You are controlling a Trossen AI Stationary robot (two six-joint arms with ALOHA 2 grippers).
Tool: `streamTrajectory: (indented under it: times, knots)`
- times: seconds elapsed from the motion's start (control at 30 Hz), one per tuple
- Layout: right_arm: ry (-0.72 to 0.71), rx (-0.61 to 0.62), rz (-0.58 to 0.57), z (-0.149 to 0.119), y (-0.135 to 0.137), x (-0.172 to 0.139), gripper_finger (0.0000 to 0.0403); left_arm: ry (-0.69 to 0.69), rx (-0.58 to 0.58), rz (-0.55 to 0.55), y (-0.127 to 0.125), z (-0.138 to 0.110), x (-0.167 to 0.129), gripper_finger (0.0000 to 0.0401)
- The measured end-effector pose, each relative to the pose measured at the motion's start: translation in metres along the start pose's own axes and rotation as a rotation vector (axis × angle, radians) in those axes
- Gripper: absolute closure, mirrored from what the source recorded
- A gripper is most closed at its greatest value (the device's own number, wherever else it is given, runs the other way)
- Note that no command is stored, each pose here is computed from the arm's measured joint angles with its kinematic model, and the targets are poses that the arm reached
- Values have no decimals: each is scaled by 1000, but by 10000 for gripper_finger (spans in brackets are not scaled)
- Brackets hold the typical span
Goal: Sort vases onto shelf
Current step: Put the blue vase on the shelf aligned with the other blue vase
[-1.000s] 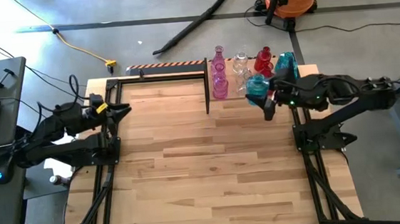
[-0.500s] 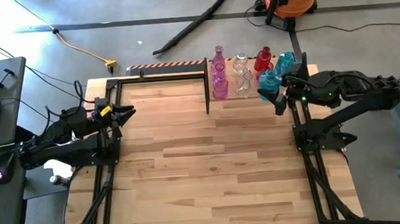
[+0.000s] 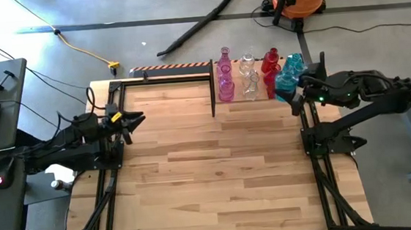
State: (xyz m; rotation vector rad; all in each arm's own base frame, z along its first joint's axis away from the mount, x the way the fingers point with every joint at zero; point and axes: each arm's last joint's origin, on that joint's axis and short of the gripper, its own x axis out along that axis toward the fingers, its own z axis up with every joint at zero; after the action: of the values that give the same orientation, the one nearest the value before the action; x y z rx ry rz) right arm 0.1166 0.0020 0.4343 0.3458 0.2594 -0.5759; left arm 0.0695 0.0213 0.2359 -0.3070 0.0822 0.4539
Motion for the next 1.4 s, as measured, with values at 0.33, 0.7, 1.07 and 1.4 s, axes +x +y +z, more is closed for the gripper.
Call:
streamTrajectory:
  times: [0.33,0.7,1.07,1.4]
  knots:
    - [-32,1,18,1,-18,-21,121,-13,-6,-4,4,-24,16,300]
    - [-73,-1,38,-1,-47,-51,121,-24,-28,25,8,-40,25,300]
    - [-91,-6,25,-9,-71,-72,121,-23,-40,80,10,-43,26,300]
    - [-82,-29,-6,-16,-84,-81,121,52,-77,127,13,-51,25,300]
